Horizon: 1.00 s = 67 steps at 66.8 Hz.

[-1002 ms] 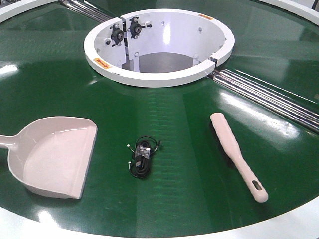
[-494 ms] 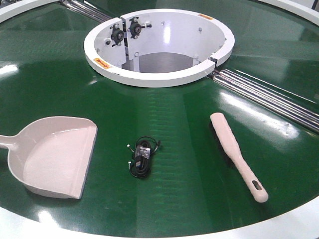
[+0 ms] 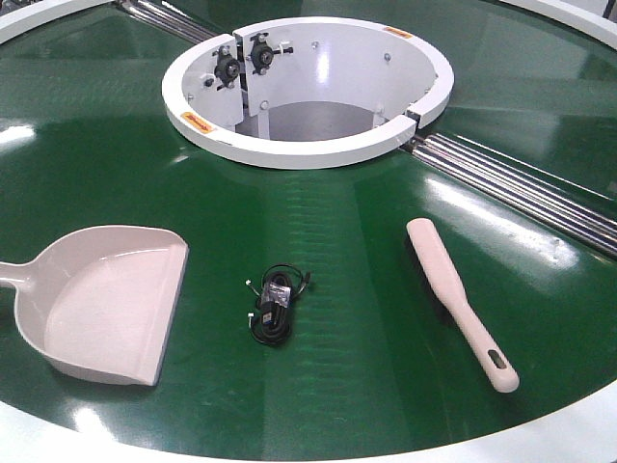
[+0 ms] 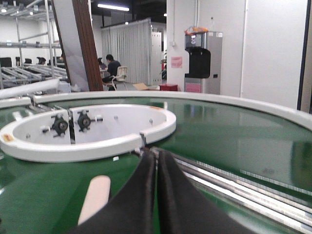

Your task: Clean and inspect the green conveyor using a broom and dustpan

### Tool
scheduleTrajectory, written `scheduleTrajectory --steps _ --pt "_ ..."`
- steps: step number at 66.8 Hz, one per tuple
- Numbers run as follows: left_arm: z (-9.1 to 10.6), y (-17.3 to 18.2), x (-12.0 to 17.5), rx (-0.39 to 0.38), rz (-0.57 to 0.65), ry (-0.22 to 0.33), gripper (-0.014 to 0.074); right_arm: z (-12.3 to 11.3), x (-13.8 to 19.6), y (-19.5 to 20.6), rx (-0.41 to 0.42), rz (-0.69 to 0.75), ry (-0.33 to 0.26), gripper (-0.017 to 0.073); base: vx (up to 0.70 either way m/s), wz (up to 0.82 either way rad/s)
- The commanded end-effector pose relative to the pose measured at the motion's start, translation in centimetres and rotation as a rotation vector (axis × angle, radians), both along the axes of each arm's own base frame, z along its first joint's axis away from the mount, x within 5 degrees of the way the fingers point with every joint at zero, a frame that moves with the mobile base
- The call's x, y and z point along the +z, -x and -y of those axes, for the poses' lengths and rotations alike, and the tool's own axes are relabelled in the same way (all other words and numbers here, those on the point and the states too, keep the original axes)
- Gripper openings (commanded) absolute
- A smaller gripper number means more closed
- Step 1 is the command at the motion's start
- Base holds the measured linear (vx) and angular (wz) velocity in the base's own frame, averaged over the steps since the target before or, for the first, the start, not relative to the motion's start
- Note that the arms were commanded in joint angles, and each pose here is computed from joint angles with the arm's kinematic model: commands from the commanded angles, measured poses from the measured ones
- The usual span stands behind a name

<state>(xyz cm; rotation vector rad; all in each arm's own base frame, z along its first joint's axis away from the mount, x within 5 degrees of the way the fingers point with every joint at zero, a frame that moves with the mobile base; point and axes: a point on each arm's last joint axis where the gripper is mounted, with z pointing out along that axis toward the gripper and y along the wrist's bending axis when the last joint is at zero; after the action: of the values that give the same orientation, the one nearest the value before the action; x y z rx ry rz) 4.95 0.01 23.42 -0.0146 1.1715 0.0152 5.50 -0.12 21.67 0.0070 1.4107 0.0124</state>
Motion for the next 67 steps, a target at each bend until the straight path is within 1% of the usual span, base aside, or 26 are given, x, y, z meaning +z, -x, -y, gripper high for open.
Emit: scheduleTrajectory --steps 1,5,8,9,11,12,16,17,18,22,24,28,31,33,37,39,43,46,48,51,55,56,58,62,64,67 --pt "0.2 1.7 4.1 -0.045 0.255 0.030 -0.0006 0.3 4.7 1.3 -0.038 0.194 0.012 -0.0003 0.00 0.00" --pt "0.2 2.2 6.5 -0.053 0.248 0.056 -0.0006 0.2 7.4 2.2 -0.021 0.242 0.030 -0.0003 0.00 0.00" --pt "0.1 2.4 8.3 -0.050 0.214 0.068 -0.0006 0.0 9.6 2.8 -0.005 0.260 0.065 -0.0003 0.00 0.00" --pt "0.1 2.4 8.9 -0.050 0.202 0.074 -0.0006 -0.1 10.5 3.1 0.004 0.258 0.085 -0.0003 0.00 0.00" --pt "0.1 2.6 10.6 -0.045 0.183 0.078 -0.0006 -0.3 11.7 3.2 0.015 0.251 0.109 -0.0003 0.00 0.00" --pt "0.1 2.9 11.7 -0.043 0.190 0.078 -0.0006 -0.4 12.2 3.3 0.022 0.242 0.120 -0.0003 0.00 0.00" --pt "0.0 3.0 14.4 -0.029 0.142 0.079 -0.0006 -0.8 14.6 3.0 0.062 0.180 0.152 -0.0003 0.00 0.00" --pt "0.0 2.9 14.9 -0.024 0.110 0.082 -0.0006 -0.9 14.9 2.5 0.079 0.140 0.158 -0.0003 0.00 0.00" --pt "-0.1 2.9 15.8 -0.021 0.096 0.082 -0.0006 -1.0 15.6 2.5 0.089 0.130 0.162 -0.0003 0.00 0.00" --pt "-0.2 2.3 17.8 -0.001 0.001 0.078 -0.0006 -1.4 17.0 1.3 0.133 0.038 0.174 -0.0003 0.00 0.00" --pt "-0.3 1.8 18.4 0.014 -0.071 0.068 -0.0005 -1.6 17.4 0.2 0.159 -0.032 0.173 -0.0003 0.00 0.00" --pt "-0.4 0.4 19.6 0.041 -0.192 0.026 -0.0002 -1.9 18.4 -1.4 0.194 -0.118 0.158 -0.0003 0.00 0.00" --pt "-0.5 -1.0 19.9 0.051 -0.304 -0.008 0.0006 -2.1 18.6 -3.0 0.216 -0.197 0.132 -0.0002 0.00 0.00" --pt "-0.5 -2.1 19.8 0.047 -0.386 -0.022 0.0015 -2.3 18.7 -4.1 0.226 -0.240 0.116 0.0000 0.00 0.00" --pt "-0.1 -3.7 19.5 0.006 -0.496 -0.052 0.0045 -2.4 18.5 -5.9 0.242 -0.316 0.085 0.0015 0.00 0.00" --pt "0.0 -4.4 19.2 -0.016 -0.540 -0.065 0.0064 -2.5 18.3 -6.6 0.249 -0.348 0.080 0.0023 0.00 0.00" --pt "0.5 -5.7 18.4 -0.071 -0.623 -0.091 0.0131 -2.7 17.7 -7.9 0.261 -0.399 0.062 0.0073 0.00 0.00" --pt "0.8 -6.4 17.9 -0.109 -0.670 -0.101 0.0195 -2.8 17.2 -8.8 0.276 -0.441 0.051 0.0131 0.00 0.00" --pt "0.9 -6.8 17.6 -0.129 -0.699 -0.110 0.0249 -2.9 17.0 -9.1 0.283 -0.458 0.049 0.0188 0.00 0.00" --pt "1.1 -7.2 17.3 -0.153 -0.727 -0.110 0.0334 -3.0 16.6 -9.5 0.293 -0.488 0.041 0.0307 0.00 0.00" --pt "1.1 -7.5 17.1 -0.161 -0.747 -0.111 0.0456 -3.0 16.4 -9.7 0.297 -0.502 0.035 0.0451 0.00 0.00" --pt "1.1 -7.5 17.1 -0.161 -0.747 -0.111 0.0490 -3.1 16.4 -9.7 0.297 -0.503 0.030 0.0505 0.00 0.00" --pt "1.1 -7.5 17.1 -0.161 -0.747 -0.111 0.0533 -3.1 16.4 -9.7 0.295 -0.502 0.019 0.0590 0.00 0.00" --pt "1.1 -7.5 17.1 -0.160 -0.745 -0.110 0.0609 -3.0 16.5 -9.8 0.283 -0.480 0.021 0.0732 0.00 0.00" --pt "1.1 -7.5 17.1 -0.160 -0.744 -0.110 0.0638 -2.9 16.6 -9.9 0.272 -0.460 0.038 0.0732 0.00 0.00" --pt "1.1 -7.5 17.1 -0.160 -0.744 -0.110 0.0662 -2.8 16.6 -10.2 0.269 -0.460 0.036 0.0729 0.00 0.00"
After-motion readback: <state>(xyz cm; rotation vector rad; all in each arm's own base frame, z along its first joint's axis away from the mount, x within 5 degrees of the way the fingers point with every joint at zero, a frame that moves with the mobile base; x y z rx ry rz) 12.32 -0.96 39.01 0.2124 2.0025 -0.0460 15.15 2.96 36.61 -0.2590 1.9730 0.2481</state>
